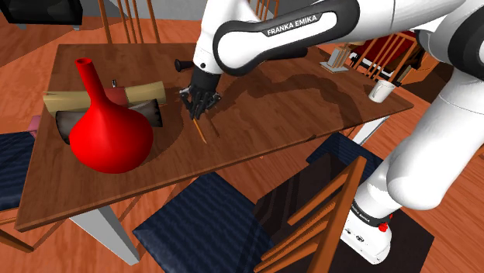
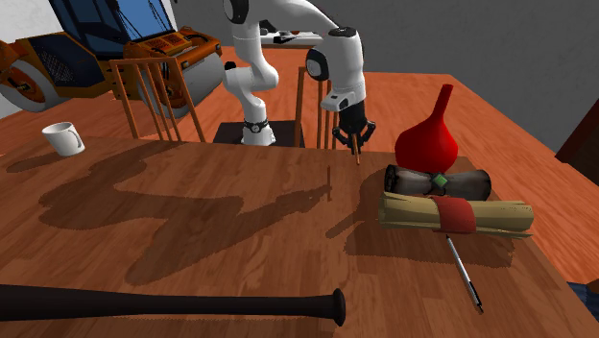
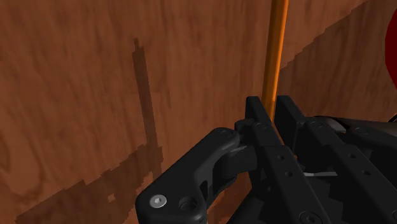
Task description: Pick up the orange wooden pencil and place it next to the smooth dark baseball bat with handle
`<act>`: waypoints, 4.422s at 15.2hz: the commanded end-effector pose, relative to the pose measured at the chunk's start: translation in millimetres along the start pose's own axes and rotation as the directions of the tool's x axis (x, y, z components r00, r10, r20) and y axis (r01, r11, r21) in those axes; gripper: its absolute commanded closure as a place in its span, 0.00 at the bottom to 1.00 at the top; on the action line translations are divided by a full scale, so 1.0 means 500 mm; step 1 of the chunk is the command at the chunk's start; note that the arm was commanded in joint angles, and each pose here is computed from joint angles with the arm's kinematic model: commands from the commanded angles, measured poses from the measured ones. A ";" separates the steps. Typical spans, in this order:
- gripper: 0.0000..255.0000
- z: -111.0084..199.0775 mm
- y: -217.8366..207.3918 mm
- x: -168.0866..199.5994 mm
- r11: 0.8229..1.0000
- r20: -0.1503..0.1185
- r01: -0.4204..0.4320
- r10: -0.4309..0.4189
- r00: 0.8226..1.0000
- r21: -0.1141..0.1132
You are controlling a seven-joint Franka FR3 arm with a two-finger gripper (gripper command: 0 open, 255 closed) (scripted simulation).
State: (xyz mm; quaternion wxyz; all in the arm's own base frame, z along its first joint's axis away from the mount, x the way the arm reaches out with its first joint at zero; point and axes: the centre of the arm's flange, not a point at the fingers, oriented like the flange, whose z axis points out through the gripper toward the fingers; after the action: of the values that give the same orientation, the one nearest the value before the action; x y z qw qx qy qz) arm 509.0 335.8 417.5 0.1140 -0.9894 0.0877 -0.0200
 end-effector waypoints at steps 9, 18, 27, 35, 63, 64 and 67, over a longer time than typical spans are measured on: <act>1.00 -0.104 -0.024 0.002 1.000 0.000 0.000 0.000 1.000 0.000; 1.00 -0.164 0.119 0.044 1.000 0.000 0.000 0.000 1.000 0.000; 1.00 -0.216 0.342 0.106 1.000 0.000 0.000 0.000 1.000 0.000; 1.00 -0.262 0.541 0.162 1.000 0.000 0.000 0.000 1.000 0.000; 1.00 -0.263 1.010 0.283 1.000 0.000 0.000 0.000 1.000 0.000; 1.00 -0.253 1.012 0.283 1.000 0.000 0.000 0.000 1.000 0.000; 1.00 -0.222 1.019 0.282 1.000 0.000 0.000 0.000 1.000 0.000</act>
State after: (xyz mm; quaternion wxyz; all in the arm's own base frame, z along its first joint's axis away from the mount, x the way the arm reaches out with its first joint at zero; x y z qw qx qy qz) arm 555.8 -202.8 418.2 0.1140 -0.9894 0.0878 -0.0197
